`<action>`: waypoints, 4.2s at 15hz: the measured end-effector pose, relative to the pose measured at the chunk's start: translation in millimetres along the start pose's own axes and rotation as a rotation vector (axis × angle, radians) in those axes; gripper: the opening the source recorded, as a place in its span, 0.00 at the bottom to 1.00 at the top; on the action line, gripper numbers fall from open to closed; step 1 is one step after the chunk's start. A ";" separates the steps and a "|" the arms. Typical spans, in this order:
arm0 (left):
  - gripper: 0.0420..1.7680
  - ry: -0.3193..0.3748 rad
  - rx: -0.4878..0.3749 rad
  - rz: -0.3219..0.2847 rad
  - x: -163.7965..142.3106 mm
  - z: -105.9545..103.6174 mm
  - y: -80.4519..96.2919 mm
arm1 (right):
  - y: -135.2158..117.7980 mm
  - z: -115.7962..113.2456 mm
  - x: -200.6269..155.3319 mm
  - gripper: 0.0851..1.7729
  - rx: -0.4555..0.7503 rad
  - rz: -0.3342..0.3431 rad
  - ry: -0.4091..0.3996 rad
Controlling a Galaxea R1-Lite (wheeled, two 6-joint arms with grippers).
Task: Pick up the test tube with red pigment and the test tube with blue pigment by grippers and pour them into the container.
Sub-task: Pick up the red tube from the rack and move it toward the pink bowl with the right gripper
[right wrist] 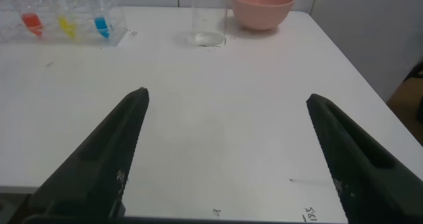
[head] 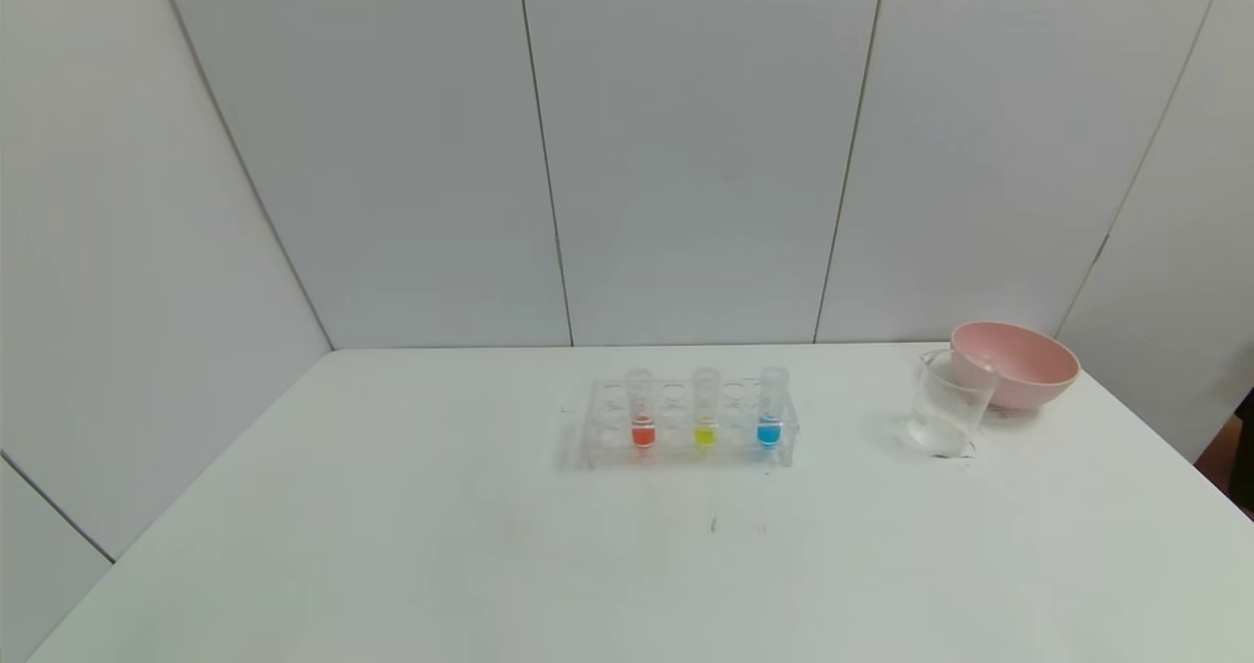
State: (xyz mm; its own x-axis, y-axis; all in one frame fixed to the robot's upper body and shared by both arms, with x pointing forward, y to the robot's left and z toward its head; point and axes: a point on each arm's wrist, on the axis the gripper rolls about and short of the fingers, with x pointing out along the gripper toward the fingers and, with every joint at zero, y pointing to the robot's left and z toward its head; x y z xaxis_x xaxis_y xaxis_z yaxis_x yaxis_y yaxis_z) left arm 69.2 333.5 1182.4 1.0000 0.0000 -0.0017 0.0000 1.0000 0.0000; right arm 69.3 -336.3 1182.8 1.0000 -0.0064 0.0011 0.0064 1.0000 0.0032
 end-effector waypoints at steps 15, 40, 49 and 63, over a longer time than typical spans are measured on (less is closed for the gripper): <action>1.00 0.000 0.000 0.000 0.0 0.0 0.0 | -0.2 25.1 -2.2 0.96 0.026 0.002 -0.043; 1.00 0.000 0.000 0.000 0.0 0.0 0.0 | 48.0 34.3 235.3 0.96 0.043 0.175 0.068; 1.00 0.000 0.000 0.000 0.0 0.0 0.0 | 161.2 18.4 211.9 0.96 0.056 0.237 0.095; 1.00 0.000 0.000 0.000 0.0 0.0 0.0 | 285.8 -30.4 222.7 0.96 0.023 0.385 0.071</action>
State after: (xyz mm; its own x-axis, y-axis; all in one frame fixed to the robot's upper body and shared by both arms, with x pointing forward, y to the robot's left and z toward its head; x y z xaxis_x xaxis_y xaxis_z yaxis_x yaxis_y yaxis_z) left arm 69.2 333.5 1182.4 1.0000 0.0000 -0.0017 0.0000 1.0000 0.0000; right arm 293.8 -51.8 1153.6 0.9269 0.3701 -0.0622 -0.3683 0.9289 0.0385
